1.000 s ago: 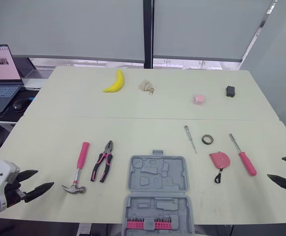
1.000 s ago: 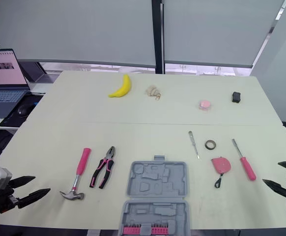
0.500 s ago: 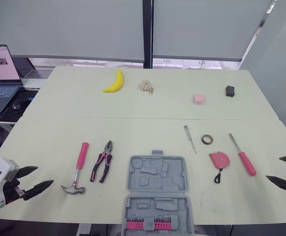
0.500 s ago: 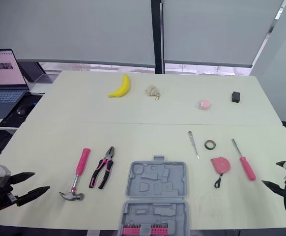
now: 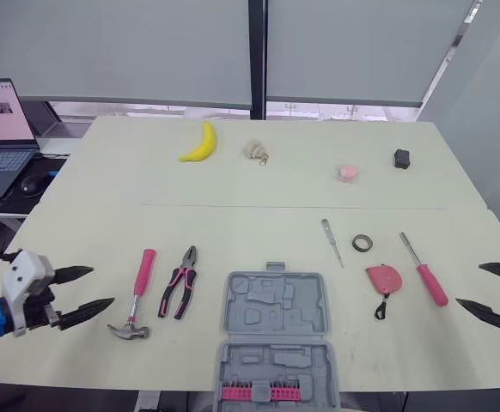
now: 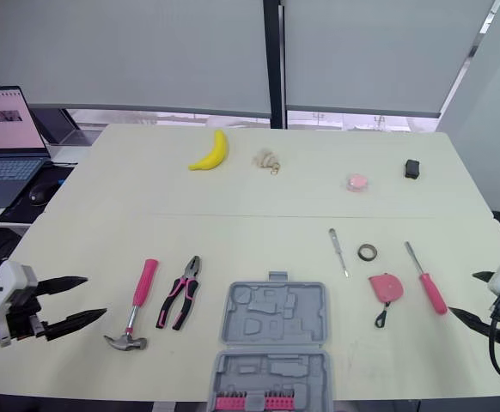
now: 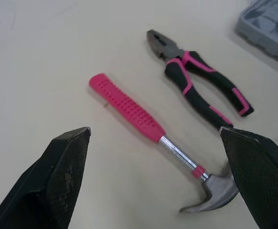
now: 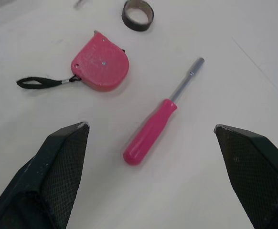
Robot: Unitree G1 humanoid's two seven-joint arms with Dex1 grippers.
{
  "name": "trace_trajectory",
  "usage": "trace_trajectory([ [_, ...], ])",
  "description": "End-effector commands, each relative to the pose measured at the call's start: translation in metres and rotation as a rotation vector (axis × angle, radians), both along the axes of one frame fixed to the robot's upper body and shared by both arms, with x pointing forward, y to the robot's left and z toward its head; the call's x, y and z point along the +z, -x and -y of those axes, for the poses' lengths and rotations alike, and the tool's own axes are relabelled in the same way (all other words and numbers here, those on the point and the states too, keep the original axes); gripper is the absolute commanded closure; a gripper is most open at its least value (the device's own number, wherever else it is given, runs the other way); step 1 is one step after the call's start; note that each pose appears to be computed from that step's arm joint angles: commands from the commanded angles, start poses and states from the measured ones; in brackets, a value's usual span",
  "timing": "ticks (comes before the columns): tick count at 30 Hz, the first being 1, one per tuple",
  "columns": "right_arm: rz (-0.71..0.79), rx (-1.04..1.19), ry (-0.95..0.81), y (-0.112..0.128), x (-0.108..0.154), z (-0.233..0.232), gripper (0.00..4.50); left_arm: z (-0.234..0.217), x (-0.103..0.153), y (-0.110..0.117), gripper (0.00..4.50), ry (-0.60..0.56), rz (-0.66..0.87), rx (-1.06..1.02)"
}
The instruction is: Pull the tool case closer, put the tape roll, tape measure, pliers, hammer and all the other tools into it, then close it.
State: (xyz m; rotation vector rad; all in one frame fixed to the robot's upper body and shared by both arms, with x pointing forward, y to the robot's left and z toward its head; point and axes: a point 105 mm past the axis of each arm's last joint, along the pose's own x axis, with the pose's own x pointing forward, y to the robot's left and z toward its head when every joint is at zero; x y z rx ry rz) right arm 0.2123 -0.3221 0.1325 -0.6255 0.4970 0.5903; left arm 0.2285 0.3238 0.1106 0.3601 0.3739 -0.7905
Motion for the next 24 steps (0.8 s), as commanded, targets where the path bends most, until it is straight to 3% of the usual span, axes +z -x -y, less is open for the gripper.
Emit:
trace_trajectory([
  [1, 0.042, 0.021, -0.017, -0.011, 0.011, -0.017, 0.03, 0.039, 0.012, -0.009, 0.0, 0.05, 0.058, -0.149],
  [10, 0.074, 0.071, -0.081, -0.037, 0.012, -0.055, 0.03, 0.117, 0.04, -0.021, 0.0, 0.166, 0.115, -0.433],
  [17, 0.079, 0.064, -0.112, -0.065, -0.006, -0.082, 0.03, 0.157, 0.055, -0.027, 0.0, 0.223, 0.146, -0.572],
  [22, 0.071, 0.077, -0.141, -0.081, -0.023, -0.108, 1.07, 0.171, 0.054, -0.016, 0.0, 0.241, 0.118, -0.654],
  [24, 0.072, 0.077, -0.142, -0.088, -0.03, -0.116, 1.07, 0.173, 0.052, -0.013, 0.0, 0.232, 0.109, -0.683],
])
